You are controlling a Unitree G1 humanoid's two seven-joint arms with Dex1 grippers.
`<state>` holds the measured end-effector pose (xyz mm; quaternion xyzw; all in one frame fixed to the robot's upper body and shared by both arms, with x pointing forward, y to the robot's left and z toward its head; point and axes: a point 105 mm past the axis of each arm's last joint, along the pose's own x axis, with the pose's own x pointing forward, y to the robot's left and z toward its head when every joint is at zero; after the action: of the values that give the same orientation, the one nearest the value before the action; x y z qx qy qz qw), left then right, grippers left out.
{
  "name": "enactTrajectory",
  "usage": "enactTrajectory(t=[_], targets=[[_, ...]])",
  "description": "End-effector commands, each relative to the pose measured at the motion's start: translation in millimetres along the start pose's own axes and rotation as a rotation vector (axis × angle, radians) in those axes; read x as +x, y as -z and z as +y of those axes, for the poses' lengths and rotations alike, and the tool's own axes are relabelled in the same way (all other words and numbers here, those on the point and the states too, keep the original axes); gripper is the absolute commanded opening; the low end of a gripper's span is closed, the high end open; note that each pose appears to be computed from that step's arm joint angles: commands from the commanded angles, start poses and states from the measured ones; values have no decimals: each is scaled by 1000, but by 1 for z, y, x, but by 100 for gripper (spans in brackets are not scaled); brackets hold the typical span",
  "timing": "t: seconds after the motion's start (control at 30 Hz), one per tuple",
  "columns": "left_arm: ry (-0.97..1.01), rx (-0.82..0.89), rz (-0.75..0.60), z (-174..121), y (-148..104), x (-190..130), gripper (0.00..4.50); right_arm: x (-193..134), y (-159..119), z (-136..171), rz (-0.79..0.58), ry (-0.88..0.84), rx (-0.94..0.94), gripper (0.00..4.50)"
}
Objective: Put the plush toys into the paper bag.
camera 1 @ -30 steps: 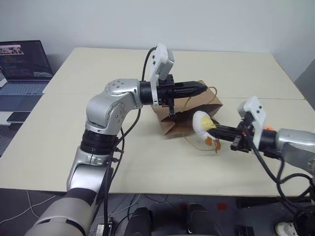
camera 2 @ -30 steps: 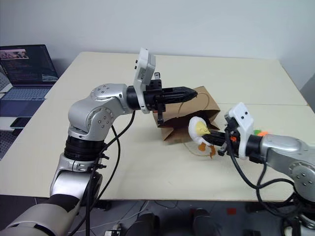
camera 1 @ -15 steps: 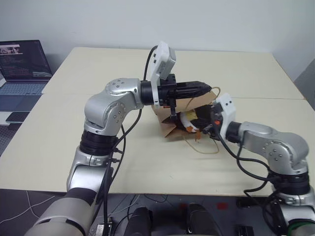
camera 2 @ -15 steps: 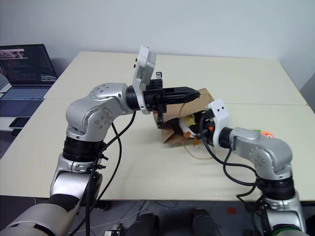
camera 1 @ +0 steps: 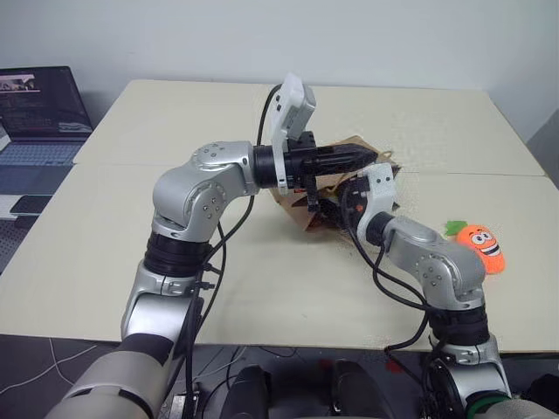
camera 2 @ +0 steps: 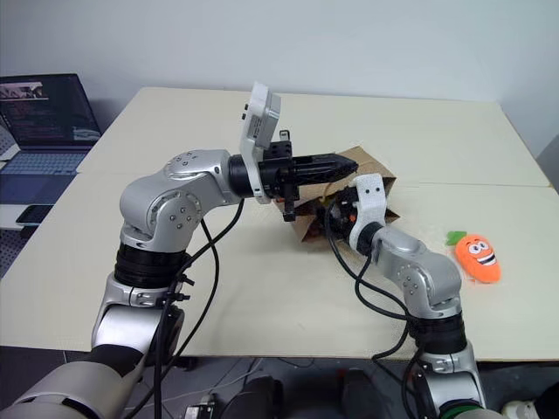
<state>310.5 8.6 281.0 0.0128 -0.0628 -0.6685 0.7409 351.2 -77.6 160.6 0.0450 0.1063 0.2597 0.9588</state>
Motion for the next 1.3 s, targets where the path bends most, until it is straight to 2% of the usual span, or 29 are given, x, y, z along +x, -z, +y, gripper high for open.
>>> enactTrajectory(t=[0.03, 0.27, 0.5, 0.57, 0.7, 0.8, 0.9, 1.1, 1.3], targets=[[-23, 39, -35, 2, -12, -1, 0, -13, -23, 2, -86, -5, -68, 444], [-52, 43, -28, 6, -7, 0, 0, -46, -33, -6, -22, -54, -176, 444], [-60, 39, -28, 8, -2, 0, 0, -99, -54, -21, 52, -126, -239, 444], [-55, 34, -30, 6, 0, 2, 0, -117, -69, -39, 24, -76, -250, 444], [-42, 32, -34, 3, 3, 5, 0, -147, -77, -95, 21, 205, -364, 444], [-30, 33, -40, 1, 5, 8, 0, -165, -53, -129, 94, 341, -372, 444], [-25, 32, -44, -1, 7, 10, 0, -177, -29, -149, 154, 397, -353, 444], [-23, 32, -51, -2, 8, 11, 0, -195, 9, -176, 225, 451, -223, 444], [-25, 34, -56, -1, 6, 10, 0, -190, 32, -188, 243, 445, -111, 444]])
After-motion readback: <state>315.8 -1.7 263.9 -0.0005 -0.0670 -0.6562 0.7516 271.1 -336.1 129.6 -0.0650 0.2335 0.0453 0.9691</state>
